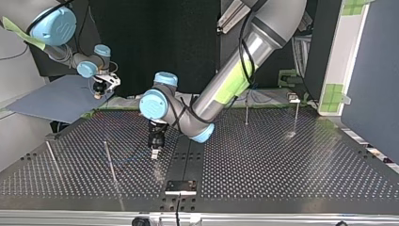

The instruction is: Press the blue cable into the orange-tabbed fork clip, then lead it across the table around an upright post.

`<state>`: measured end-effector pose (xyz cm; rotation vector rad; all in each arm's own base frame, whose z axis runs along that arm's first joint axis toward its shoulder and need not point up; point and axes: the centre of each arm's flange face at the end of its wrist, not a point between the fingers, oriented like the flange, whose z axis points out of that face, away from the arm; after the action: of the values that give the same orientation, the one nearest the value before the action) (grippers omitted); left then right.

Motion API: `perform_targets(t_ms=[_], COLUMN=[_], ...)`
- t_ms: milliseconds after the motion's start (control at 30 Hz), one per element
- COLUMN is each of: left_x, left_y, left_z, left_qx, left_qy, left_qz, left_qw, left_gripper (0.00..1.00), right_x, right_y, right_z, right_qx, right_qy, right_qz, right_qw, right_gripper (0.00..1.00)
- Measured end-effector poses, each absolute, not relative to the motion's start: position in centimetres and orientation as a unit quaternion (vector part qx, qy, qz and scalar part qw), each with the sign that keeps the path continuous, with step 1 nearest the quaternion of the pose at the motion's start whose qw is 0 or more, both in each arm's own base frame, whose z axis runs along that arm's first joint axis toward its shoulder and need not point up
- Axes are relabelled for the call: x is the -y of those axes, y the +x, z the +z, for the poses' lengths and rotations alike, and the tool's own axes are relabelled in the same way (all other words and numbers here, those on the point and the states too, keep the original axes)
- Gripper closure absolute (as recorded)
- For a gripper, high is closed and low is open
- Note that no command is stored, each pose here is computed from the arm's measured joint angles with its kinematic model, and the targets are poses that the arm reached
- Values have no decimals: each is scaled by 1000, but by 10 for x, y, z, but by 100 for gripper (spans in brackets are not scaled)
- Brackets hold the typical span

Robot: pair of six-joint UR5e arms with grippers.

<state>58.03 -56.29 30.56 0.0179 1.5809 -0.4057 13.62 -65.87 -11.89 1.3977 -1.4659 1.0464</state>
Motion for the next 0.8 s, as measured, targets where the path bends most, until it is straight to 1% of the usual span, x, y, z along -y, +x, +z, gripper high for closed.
perform_targets(t_ms=[200, 433, 800], left_x=[562, 557, 557], left_y=[580, 575, 571], left_z=[305, 301, 299], left_qx=[-708, -723, -729], left_qy=[6, -17, -47], left_qz=[-179, -173, -196], left_qw=[683, 668, 654], left_gripper=[0, 0, 0], right_x=[659, 660, 661], right_y=[136, 136, 138], right_z=[-119, -119, -118], right_qx=[585, 584, 586], right_qy=[557, 557, 558], right_qz=[417, 417, 416], right_qw=[418, 418, 415], right_gripper=[100, 100, 100])
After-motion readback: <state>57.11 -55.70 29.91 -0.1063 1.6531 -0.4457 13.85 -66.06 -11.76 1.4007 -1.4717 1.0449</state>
